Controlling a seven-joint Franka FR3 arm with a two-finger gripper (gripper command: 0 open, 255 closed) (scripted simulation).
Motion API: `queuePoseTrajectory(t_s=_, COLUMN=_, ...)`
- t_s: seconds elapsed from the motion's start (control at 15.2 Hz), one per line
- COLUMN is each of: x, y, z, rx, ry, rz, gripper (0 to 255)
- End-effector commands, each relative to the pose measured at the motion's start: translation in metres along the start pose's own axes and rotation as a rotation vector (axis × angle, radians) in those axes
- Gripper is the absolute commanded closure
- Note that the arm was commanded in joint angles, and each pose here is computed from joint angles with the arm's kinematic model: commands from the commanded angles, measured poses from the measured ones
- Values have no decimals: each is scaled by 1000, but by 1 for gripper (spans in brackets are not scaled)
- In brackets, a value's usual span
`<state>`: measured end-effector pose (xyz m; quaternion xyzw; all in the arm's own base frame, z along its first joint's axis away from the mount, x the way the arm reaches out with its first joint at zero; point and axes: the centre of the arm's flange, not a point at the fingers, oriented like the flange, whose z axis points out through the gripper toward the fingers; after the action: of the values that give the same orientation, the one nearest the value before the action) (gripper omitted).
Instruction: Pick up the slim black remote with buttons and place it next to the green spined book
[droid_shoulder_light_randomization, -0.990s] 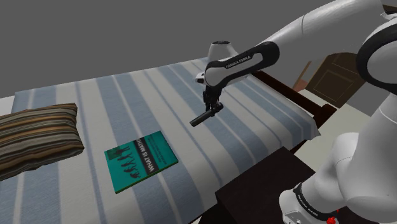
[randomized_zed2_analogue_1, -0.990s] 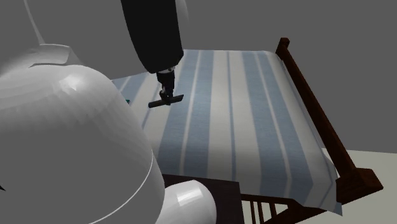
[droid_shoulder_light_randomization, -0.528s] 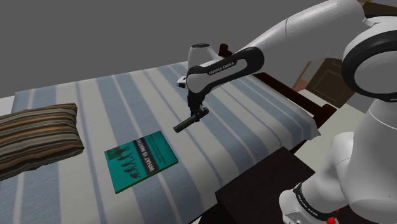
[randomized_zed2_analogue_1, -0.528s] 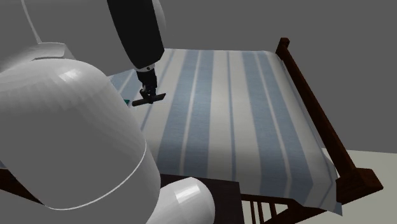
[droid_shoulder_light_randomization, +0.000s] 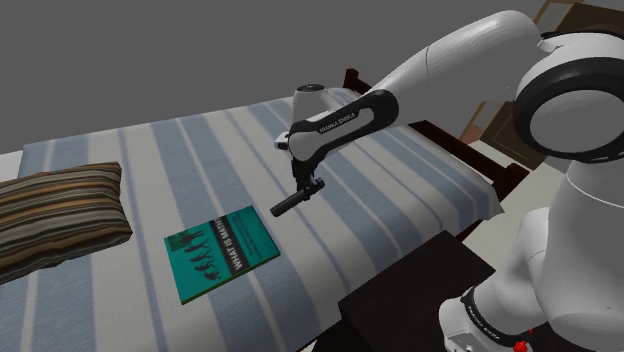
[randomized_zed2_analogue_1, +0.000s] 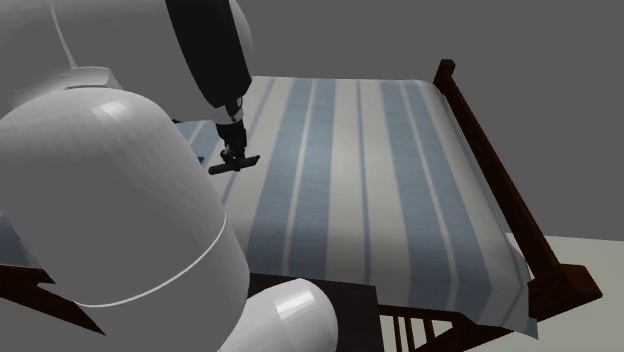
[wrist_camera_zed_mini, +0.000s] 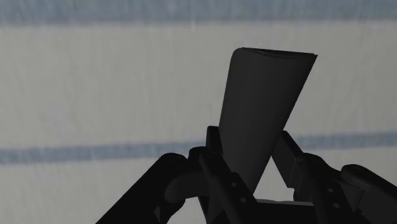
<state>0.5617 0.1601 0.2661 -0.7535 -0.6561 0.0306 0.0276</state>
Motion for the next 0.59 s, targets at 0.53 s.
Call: queuePoseTrajectory(t_s=0.53, x=0, y=4, z=36, rx=-1, ry=0, rz=0, gripper=255)
